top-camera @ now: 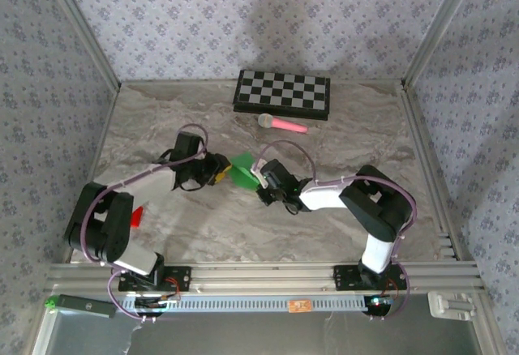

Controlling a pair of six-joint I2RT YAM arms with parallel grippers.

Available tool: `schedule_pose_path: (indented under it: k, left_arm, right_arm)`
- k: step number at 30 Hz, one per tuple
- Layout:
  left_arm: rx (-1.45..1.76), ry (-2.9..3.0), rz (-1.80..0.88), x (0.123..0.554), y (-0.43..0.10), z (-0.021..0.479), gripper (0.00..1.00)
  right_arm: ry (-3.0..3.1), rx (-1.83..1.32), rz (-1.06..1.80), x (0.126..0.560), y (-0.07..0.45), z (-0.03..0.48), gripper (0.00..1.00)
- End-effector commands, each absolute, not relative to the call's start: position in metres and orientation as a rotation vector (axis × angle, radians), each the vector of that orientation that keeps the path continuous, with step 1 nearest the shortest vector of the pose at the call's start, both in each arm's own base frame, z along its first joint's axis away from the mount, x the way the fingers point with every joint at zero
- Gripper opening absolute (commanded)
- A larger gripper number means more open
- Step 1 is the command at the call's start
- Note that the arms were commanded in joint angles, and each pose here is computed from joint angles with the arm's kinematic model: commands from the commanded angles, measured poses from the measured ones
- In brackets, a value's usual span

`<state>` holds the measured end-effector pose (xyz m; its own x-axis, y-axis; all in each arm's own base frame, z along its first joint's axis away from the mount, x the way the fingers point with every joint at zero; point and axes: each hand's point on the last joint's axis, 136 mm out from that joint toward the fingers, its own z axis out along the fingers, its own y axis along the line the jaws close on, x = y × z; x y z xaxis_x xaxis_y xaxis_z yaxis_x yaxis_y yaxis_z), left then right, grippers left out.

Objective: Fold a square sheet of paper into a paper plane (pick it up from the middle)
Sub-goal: Fourth fold the wing at the center of the table.

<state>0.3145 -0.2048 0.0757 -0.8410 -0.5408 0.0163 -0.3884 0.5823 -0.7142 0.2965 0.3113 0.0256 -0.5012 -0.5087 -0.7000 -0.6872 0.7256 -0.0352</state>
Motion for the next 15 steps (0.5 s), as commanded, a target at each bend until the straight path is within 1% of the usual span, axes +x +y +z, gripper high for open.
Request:
schedule_pose_path:
  k: [1, 3, 9, 15]
  left_arm:
    - [-0.682, 2.582, -1.199, 0.32, -0.226, 0.083, 0.35]
    - [-0.648, 2.606, -1.192, 0.319, -0.233, 0.078, 0.32]
    - [-0.589, 2.658, -1.212, 0.319, -0.248, 0.064, 0.3]
    - [-0.548, 2.671, -1.214, 0.322, -0.255, 0.06, 0.32]
  right_arm:
    - [2.258, -0.884, 0.4, 0.288, 0.311, 0.019, 0.12]
    - [2.262, -0.881, 0.408, 0.288, 0.311, 0.019, 0.12]
    - [2.273, -0.867, 0.43, 0.288, 0.31, 0.017, 0.13]
    - [2.283, -0.854, 0.467, 0.29, 0.31, 0.017, 0.13]
